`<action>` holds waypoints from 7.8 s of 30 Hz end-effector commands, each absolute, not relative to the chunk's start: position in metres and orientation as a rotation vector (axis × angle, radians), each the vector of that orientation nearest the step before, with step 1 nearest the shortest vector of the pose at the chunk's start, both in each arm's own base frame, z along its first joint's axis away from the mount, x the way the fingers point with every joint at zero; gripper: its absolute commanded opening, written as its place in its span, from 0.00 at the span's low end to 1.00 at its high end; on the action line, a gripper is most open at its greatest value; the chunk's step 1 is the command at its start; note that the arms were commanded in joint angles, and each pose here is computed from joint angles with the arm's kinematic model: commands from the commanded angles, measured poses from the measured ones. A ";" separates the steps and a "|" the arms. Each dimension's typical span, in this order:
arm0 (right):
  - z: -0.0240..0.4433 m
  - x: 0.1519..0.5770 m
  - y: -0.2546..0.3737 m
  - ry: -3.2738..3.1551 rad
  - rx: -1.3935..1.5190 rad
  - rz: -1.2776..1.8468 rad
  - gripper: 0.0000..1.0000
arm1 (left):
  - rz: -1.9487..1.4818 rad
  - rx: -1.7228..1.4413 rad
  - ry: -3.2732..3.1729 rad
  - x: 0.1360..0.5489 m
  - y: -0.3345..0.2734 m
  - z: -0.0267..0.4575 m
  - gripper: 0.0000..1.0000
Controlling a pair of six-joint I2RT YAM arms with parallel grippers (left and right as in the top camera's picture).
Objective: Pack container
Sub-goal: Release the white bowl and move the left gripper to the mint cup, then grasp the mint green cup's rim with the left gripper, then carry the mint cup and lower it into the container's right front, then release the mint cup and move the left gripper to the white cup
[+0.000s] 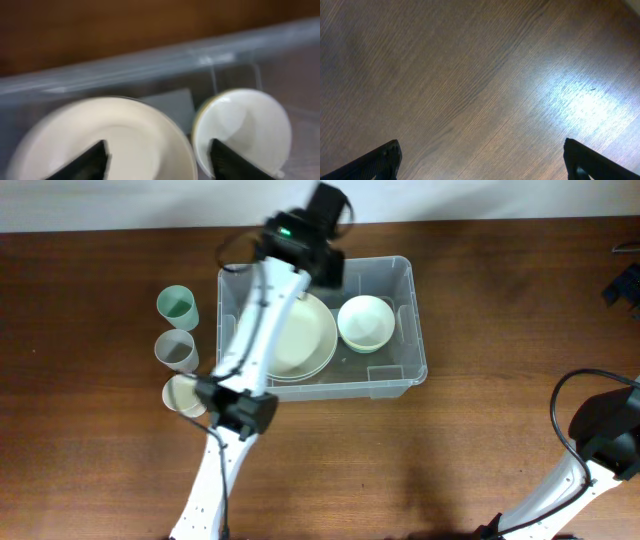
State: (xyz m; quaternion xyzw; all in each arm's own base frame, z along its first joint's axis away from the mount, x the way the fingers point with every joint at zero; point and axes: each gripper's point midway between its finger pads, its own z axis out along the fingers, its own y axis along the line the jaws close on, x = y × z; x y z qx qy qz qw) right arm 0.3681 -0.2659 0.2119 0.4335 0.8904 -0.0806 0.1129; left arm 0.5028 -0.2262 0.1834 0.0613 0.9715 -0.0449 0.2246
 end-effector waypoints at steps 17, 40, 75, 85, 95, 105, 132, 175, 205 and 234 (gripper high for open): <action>0.205 0.366 -0.271 2.620 1.295 -0.252 0.99 | 0.011 -0.648 2.588 0.493 0.068 0.257 0.99; 0.205 0.366 -0.271 2.620 1.295 -0.252 0.99 | 0.084 -0.618 2.913 0.491 0.080 0.116 0.99; 0.205 0.366 -0.271 2.620 1.295 -0.252 0.99 | 0.079 -0.498 2.918 0.504 0.109 0.068 0.89; 0.205 0.366 -0.271 2.620 1.295 -0.252 0.99 | 0.085 -0.432 2.962 0.503 0.110 0.051 0.79; 0.205 0.366 -0.271 2.620 1.295 -0.252 0.99 | 0.066 -0.430 2.973 0.504 0.107 0.043 0.16; 0.205 0.366 -0.271 2.620 1.295 -0.252 0.99 | 0.072 -0.424 2.899 0.521 0.111 0.054 0.01; 0.205 0.366 -0.271 2.620 1.295 -0.252 0.99 | -0.373 0.155 2.592 0.497 -0.110 0.272 0.01; 0.205 0.366 -0.271 2.620 1.295 -0.252 0.99 | -0.355 0.782 3.053 0.382 -0.298 0.104 0.01; 0.205 0.366 -0.271 2.620 1.295 -0.252 0.99 | -0.219 0.762 3.005 0.405 -0.290 0.077 0.07; 0.205 0.366 -0.271 2.620 1.295 -0.252 0.99 | -0.189 0.745 2.933 0.423 -0.294 0.076 0.13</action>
